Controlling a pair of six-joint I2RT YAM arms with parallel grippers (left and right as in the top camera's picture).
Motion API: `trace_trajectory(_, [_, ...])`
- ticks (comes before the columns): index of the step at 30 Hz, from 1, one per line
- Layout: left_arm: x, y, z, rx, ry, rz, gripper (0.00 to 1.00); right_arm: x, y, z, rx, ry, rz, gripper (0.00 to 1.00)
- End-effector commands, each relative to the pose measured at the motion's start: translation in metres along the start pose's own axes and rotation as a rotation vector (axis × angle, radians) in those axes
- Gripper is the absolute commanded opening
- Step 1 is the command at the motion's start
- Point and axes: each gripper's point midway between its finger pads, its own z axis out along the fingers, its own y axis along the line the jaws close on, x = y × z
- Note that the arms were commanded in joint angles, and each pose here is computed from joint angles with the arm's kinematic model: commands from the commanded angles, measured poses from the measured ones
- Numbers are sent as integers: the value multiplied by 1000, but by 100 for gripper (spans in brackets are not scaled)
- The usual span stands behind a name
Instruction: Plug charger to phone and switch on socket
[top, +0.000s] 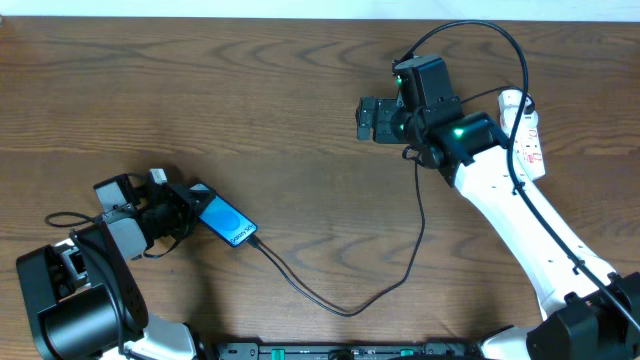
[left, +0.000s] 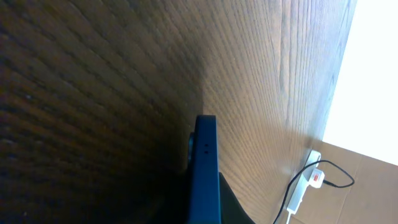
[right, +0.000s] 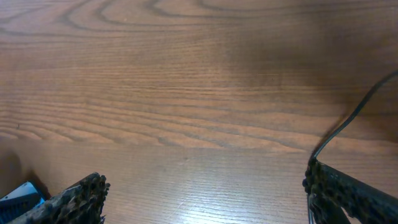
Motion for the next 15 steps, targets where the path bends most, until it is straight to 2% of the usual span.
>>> trace_trajectory(1, [-4, 37, 1, -162, -56, -31, 8, -3, 3, -4, 1, -12, 2, 99])
trace_trajectory(9, [-3, 37, 1, -162, -55, -32, 17, -2, 3, -4, 3, -9, 2, 99])
trace_trajectory(10, [-3, 38, 1, -163, -53, -34, 21, -2, 3, -4, 2, -9, 2, 99])
trace_trajectory(15, [-2, 38, 1, -165, -51, -36, 24, -2, 3, -4, 2, -9, 2, 99])
